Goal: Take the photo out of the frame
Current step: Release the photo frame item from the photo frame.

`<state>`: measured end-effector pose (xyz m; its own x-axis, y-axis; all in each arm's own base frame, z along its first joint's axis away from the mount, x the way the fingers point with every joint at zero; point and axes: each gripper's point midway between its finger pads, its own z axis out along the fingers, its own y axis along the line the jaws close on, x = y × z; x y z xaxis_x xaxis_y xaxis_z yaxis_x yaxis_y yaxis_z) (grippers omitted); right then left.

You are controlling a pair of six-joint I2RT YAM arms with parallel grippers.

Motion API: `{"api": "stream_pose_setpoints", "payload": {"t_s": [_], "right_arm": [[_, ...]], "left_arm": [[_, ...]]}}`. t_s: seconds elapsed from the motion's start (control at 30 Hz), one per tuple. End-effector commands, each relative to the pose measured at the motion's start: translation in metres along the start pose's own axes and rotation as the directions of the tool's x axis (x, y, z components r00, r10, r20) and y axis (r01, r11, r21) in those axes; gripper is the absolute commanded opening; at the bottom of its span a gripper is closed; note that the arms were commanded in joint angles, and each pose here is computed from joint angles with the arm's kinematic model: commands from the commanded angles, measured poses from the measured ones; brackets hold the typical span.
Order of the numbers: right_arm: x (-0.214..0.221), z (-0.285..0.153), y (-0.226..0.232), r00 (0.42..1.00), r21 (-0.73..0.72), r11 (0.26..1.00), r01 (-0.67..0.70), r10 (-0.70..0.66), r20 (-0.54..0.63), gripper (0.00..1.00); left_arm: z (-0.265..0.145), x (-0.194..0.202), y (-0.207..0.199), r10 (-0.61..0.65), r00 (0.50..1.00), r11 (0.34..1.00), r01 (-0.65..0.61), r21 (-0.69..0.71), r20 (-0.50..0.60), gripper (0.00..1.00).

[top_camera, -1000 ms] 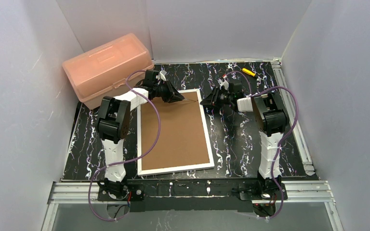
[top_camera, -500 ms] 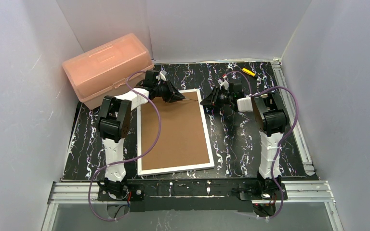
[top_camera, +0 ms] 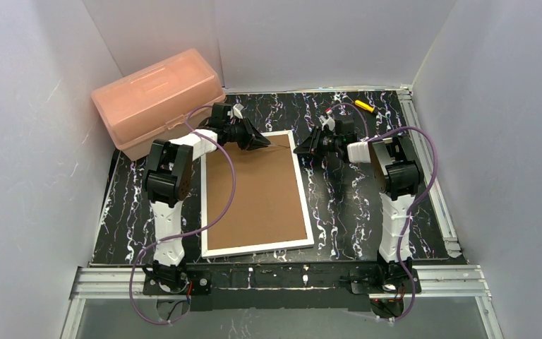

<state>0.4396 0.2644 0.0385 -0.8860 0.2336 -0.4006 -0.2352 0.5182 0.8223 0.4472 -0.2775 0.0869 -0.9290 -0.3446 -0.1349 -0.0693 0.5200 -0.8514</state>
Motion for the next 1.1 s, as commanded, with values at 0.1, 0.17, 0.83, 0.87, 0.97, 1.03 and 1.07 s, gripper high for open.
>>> {"api": "stream_pose_setpoints", "payload": {"t_s": [0.1,0.17,0.83,0.87,0.97,1.03,1.07], "right_arm": [[0.016,0.017,0.006,0.997,-0.028,0.999,0.024,-0.026,-0.066,0.23],[0.017,0.017,0.007,0.997,-0.028,0.999,0.025,-0.027,-0.069,0.23],[0.021,0.019,0.014,0.994,-0.005,0.998,0.058,-0.058,-0.089,0.22],[0.021,0.019,0.013,0.994,-0.003,0.998,0.059,-0.059,-0.089,0.22],[0.023,0.019,0.013,0.994,0.001,0.998,0.061,-0.061,-0.092,0.22],[0.023,0.02,0.014,0.993,0.001,0.998,0.065,-0.065,-0.094,0.22],[0.023,0.02,0.014,0.993,0.0,0.998,0.068,-0.067,-0.096,0.22]], "left_arm": [[0.015,0.019,0.008,-0.011,0.998,1.0,0.01,-0.02,-0.064,0.0],[0.017,0.022,0.006,-0.01,0.997,1.0,0.009,-0.016,-0.072,0.0],[0.032,0.05,-0.068,0.01,0.995,1.0,-0.008,0.026,-0.098,0.0],[0.032,0.051,-0.073,0.008,0.996,1.0,-0.005,0.03,-0.094,0.0],[0.034,0.057,-0.086,0.019,0.996,0.999,-0.017,0.029,-0.092,0.0],[0.036,0.062,-0.095,0.029,0.994,0.999,-0.026,0.033,-0.101,0.0],[0.038,0.064,-0.099,0.035,0.994,0.999,-0.032,0.036,-0.107,0.0]]}}
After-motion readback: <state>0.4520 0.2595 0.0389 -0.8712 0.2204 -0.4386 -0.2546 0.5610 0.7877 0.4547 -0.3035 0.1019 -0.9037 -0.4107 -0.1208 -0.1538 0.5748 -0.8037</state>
